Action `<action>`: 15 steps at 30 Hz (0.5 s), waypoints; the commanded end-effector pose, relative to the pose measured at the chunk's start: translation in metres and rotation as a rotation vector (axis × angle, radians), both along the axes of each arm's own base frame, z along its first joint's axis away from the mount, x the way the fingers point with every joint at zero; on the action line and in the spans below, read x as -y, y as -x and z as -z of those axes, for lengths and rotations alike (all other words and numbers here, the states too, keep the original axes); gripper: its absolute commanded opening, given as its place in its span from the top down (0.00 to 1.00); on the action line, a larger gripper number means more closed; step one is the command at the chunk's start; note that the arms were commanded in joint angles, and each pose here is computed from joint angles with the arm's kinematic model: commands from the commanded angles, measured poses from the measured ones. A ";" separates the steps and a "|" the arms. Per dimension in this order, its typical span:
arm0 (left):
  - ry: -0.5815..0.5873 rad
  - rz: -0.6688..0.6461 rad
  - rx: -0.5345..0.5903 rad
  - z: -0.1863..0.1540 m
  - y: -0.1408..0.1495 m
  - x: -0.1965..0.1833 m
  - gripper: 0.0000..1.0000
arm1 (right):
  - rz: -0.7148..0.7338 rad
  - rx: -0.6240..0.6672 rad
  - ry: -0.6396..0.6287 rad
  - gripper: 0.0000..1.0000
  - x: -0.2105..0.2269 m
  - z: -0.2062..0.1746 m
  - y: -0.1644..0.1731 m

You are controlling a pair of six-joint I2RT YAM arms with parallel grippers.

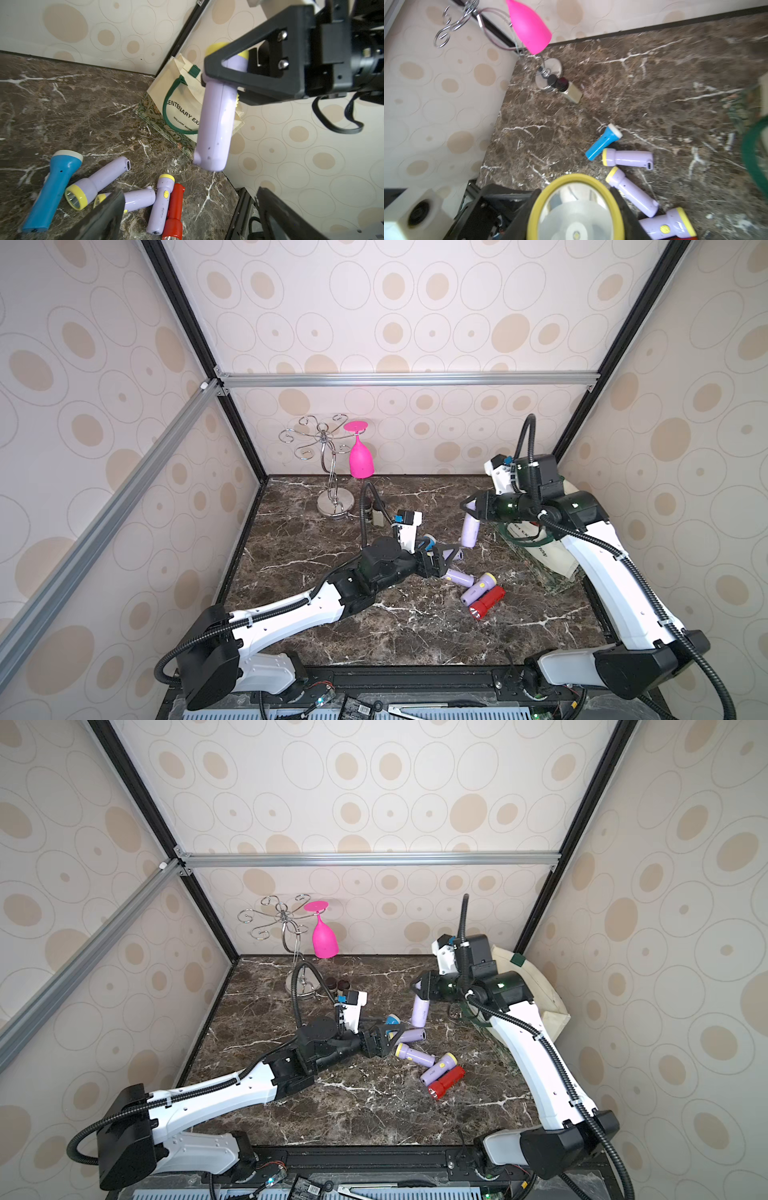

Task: Put the flashlights into the tote bags
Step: Pick up the flashlight from the center of the board.

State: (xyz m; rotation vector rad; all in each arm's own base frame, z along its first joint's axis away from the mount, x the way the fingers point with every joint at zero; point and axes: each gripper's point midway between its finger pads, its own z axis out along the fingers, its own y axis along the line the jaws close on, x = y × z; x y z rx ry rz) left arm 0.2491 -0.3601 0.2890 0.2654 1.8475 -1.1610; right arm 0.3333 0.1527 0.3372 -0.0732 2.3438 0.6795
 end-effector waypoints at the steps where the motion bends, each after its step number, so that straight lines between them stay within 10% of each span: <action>1: -0.034 -0.113 0.019 -0.001 -0.006 -0.022 0.00 | 0.117 0.028 0.076 1.00 0.041 -0.011 -0.011; 15: -0.023 -0.151 0.041 -0.003 0.001 -0.043 0.00 | 0.418 0.068 0.266 1.00 0.146 -0.026 -0.094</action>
